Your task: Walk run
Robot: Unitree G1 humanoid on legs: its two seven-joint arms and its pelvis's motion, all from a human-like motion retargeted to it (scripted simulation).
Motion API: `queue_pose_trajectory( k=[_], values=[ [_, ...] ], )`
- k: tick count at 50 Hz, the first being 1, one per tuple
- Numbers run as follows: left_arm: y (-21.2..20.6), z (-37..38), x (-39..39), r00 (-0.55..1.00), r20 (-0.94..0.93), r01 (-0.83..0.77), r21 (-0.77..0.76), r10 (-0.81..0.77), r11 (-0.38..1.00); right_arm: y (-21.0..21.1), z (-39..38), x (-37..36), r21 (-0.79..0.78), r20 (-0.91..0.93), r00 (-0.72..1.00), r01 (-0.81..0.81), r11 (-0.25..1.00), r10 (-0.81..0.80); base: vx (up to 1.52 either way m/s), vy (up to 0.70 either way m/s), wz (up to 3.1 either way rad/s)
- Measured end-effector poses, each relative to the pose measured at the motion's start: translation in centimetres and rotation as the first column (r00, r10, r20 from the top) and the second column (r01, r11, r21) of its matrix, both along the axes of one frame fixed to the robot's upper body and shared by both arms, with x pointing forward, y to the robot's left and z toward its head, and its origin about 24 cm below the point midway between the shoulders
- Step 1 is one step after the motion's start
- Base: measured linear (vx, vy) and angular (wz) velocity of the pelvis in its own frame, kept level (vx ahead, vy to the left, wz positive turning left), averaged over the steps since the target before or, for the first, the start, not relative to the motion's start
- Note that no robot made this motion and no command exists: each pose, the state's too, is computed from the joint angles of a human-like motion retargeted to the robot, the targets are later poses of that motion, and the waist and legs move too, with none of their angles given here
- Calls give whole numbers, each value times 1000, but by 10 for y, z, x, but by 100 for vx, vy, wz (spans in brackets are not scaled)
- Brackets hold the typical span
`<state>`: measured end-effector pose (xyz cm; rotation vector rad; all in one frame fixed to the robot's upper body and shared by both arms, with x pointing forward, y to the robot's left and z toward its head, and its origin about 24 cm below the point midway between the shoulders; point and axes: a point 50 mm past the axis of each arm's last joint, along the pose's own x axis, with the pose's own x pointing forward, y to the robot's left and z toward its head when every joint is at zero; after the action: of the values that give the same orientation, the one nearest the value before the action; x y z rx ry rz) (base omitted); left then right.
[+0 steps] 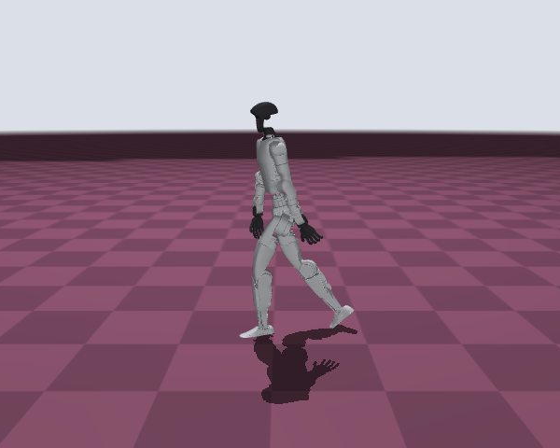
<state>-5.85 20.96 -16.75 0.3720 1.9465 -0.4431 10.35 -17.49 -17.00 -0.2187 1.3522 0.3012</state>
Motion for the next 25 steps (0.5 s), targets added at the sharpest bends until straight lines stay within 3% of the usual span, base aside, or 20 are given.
queue_pose_trajectory(
  k=[4, 10, 20, 25],
  values=[
    [13, -2, 31, 996, 88, 13, 18, -14, 1000, 0, -9, -49, -50, -146, 989, 19, 999, -26, 108, -2, -19],
    [40, 4, 117, 928, 370, -2, 128, -46, 992, 3, -12, -96, -115, -257, 959, 89, 989, -117, 64, -4, 38],
    [61, 52, 251, 634, 760, 52, 142, -142, 989, 38, -4, -167, 0, -523, 790, 377, 926, -321, 74, -17, 70],
    [53, 54, 257, 556, 814, 76, 149, -166, 986, 37, -4, -164, 33, -525, 802, 355, 934, -286, 88, -26, 2]
  ],
)
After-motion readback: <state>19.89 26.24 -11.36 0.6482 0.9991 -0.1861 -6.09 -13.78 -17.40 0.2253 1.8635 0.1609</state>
